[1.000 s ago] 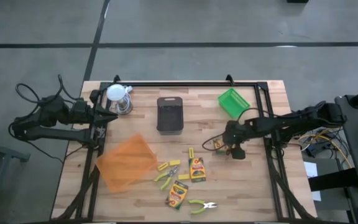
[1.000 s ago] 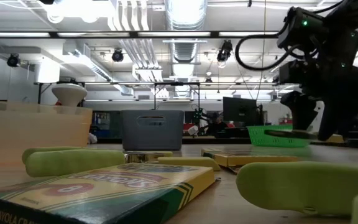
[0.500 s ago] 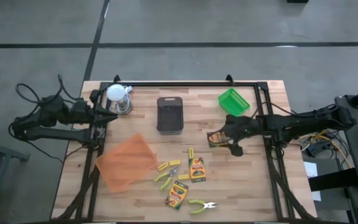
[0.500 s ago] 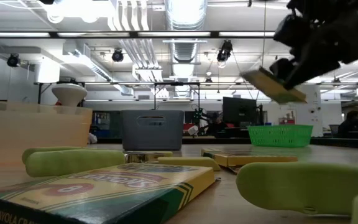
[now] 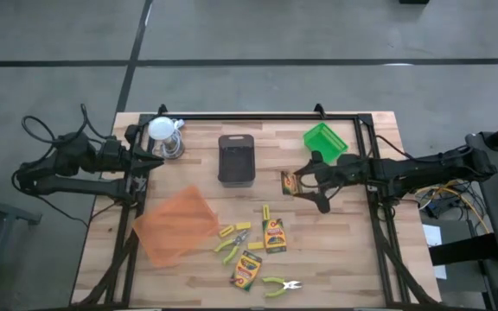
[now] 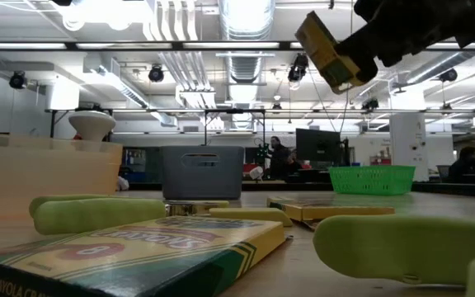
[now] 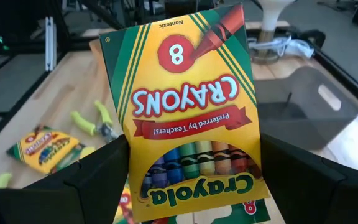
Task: Pick & Place School Supplies
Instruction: Put the pack of crayons into the orange bin
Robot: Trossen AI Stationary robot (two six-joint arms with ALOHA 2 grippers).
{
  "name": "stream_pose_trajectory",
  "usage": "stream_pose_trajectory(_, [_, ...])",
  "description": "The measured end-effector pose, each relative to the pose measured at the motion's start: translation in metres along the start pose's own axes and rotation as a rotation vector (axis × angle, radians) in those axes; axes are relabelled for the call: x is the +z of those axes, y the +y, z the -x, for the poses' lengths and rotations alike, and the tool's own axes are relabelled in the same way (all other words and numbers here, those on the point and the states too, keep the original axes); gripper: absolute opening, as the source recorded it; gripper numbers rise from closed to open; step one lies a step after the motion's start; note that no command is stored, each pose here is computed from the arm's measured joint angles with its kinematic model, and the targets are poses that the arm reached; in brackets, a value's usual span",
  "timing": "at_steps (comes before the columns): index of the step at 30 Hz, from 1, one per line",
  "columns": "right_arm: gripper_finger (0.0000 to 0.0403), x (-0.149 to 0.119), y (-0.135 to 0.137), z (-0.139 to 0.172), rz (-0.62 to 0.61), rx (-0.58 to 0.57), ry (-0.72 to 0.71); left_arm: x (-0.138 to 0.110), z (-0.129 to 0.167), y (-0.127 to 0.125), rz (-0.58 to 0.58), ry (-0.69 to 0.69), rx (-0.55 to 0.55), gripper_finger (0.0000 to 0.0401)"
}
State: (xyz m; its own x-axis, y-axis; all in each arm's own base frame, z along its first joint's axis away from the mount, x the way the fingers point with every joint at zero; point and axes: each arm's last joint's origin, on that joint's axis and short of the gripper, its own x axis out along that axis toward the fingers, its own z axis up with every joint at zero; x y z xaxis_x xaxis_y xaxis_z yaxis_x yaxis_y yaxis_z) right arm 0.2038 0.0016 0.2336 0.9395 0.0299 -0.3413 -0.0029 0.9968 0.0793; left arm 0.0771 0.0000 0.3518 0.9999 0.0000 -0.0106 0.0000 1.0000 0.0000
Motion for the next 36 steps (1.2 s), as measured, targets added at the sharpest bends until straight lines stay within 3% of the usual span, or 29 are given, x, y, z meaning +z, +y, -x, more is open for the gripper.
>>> stream_pose_trajectory(27, [0.0325,-0.0002,0.0002,-0.0022,0.022,0.009,-0.001,0.0000,0.0000,0.0000,-0.040,0.000,0.000,0.0044])
stream_pose_trajectory(36, [0.0325,-0.0001,-0.0002,-0.0021,-0.050,-0.004,-0.002,0.0000,0.0000,0.0000,-0.044,0.000,0.000,0.0044])
